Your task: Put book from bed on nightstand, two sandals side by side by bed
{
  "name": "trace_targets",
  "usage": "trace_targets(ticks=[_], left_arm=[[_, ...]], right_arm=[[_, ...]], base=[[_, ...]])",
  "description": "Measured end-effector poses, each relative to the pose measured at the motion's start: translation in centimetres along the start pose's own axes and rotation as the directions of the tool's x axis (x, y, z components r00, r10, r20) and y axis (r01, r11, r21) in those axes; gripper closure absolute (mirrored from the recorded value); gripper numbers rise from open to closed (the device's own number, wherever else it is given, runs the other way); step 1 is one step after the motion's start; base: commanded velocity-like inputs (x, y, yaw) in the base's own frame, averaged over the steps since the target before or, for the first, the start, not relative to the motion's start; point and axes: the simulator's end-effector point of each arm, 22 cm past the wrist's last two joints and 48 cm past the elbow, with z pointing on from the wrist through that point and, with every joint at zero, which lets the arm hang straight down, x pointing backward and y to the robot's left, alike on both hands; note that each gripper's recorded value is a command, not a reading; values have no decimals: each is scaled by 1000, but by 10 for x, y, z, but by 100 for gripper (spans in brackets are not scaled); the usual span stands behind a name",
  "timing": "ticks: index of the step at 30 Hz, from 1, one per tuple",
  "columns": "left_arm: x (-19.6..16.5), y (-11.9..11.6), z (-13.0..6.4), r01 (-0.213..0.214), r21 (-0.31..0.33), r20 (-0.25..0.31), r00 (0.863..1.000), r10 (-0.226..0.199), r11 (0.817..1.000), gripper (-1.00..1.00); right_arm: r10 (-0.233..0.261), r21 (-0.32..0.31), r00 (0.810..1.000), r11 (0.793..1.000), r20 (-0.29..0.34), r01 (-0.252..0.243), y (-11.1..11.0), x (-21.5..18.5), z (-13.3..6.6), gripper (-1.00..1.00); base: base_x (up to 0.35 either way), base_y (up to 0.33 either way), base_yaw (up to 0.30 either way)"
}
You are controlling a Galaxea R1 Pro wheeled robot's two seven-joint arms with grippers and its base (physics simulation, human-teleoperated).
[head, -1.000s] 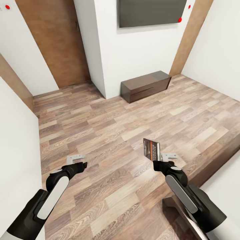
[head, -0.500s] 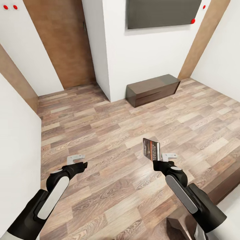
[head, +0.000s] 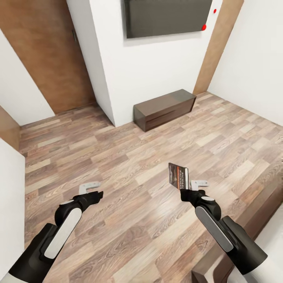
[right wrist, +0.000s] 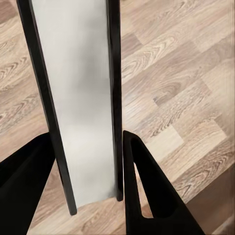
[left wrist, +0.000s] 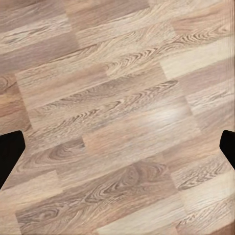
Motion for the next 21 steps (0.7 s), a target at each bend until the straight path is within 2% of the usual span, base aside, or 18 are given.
trace_targets(ticks=[3,7,21], left_arm=[[-2,0,-1,0,0,4,1000,0,1000,-100],[-4,0,-3,1,1,8,1000,-1,1000,-100],[-12,0,-9,2,1,25,1000,-2,1000,-100]], right_arm=[[0,1,1000,1000,4,0,0,-2,-1,100],[1,0,1000,1000,9,-1,0,-4,-3,100],[2,0,1000,1000,28,-2,-1,-13,-9,100]], base=[[336,-37,-214],[292,128,-211],[168,287,-210]])
